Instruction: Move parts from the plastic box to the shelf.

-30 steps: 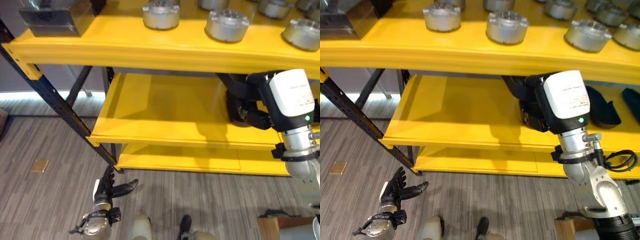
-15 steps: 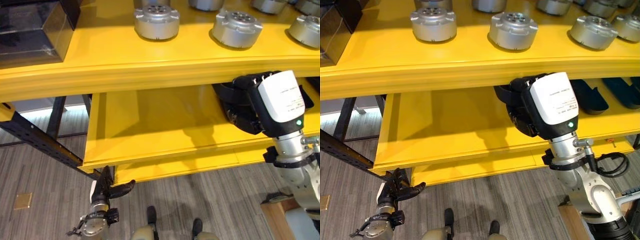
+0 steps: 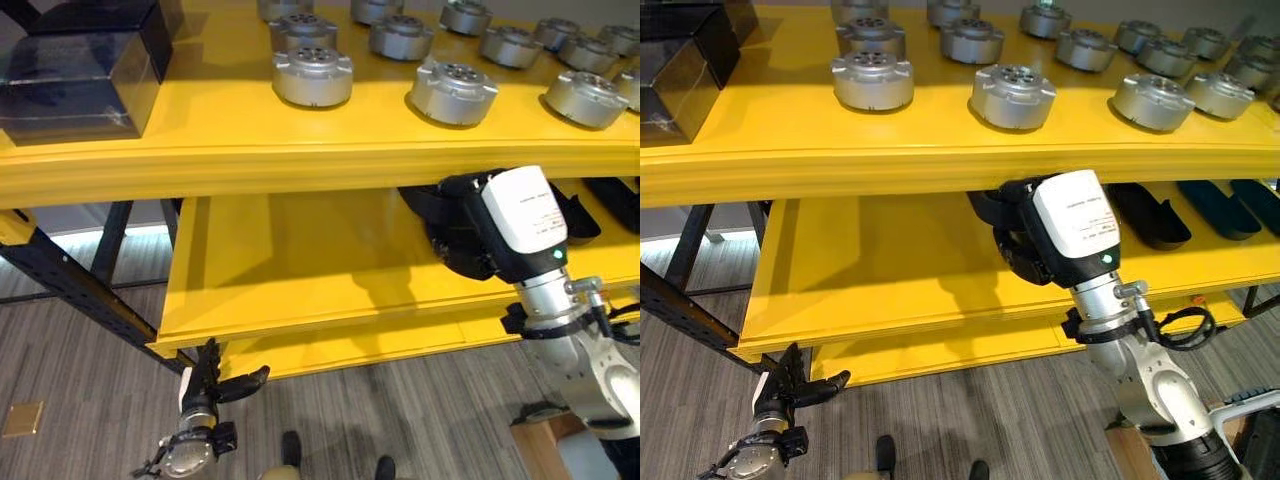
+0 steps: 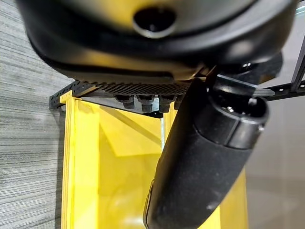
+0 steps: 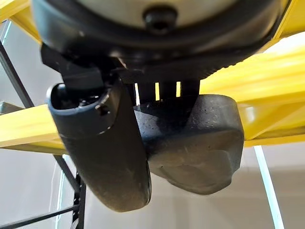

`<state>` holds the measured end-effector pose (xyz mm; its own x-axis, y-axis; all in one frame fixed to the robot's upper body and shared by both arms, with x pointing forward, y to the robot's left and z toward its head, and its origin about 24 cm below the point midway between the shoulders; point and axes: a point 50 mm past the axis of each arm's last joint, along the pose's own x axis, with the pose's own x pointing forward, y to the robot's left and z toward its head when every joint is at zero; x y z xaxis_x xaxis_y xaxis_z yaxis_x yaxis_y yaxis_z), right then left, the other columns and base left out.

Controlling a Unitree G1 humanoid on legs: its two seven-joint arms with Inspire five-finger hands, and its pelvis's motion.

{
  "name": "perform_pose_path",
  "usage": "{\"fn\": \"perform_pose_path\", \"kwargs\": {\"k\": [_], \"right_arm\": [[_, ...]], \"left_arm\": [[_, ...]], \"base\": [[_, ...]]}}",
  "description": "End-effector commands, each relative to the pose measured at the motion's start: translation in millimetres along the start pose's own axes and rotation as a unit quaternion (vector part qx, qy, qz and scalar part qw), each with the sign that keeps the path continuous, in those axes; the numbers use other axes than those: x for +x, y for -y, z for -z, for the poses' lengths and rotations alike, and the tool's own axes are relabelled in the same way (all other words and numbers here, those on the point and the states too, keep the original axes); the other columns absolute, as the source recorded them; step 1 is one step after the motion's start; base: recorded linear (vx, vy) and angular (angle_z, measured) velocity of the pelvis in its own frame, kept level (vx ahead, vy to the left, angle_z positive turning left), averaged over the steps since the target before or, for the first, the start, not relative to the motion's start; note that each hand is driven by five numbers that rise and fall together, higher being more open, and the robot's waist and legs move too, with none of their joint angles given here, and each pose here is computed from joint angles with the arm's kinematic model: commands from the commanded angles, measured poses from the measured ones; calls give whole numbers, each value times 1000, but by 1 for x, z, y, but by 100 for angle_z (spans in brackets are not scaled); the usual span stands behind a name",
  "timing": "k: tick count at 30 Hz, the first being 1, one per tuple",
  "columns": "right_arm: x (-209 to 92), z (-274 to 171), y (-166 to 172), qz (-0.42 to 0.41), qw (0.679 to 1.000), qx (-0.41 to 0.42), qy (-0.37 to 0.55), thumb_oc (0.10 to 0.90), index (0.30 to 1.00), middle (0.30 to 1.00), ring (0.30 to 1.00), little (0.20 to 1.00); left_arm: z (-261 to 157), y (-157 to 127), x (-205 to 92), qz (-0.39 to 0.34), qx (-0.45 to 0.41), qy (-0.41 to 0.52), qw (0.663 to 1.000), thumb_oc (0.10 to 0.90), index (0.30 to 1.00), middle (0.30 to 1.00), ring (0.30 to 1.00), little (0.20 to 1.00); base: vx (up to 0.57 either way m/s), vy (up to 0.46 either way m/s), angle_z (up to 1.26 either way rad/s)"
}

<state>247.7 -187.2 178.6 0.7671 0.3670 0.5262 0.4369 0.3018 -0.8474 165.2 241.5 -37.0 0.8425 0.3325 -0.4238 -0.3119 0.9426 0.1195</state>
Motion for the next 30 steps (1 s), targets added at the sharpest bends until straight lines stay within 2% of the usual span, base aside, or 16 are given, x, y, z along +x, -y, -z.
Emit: {"fn": "perform_pose_path", "kwargs": {"k": [1,20,30], "right_arm": [[53,-2,34,98,995,-9,33,400,300,300,300,300],[68,-13,-28,-29,999,32,28,400,300,300,300,300],[80,-3,-68,-90,993,62,-34,400,300,300,300,300]], "left_arm": [[-58,3,7,26,13,140,990,900,1000,1000,1000,1000],[-66,4,8,41,21,158,986,900,1000,1000,1000,1000],[-69,8,9,54,18,163,985,900,1000,1000,1000,1000]], "base": [[38,42,-3],[17,16,10],[5,0,2]]}}
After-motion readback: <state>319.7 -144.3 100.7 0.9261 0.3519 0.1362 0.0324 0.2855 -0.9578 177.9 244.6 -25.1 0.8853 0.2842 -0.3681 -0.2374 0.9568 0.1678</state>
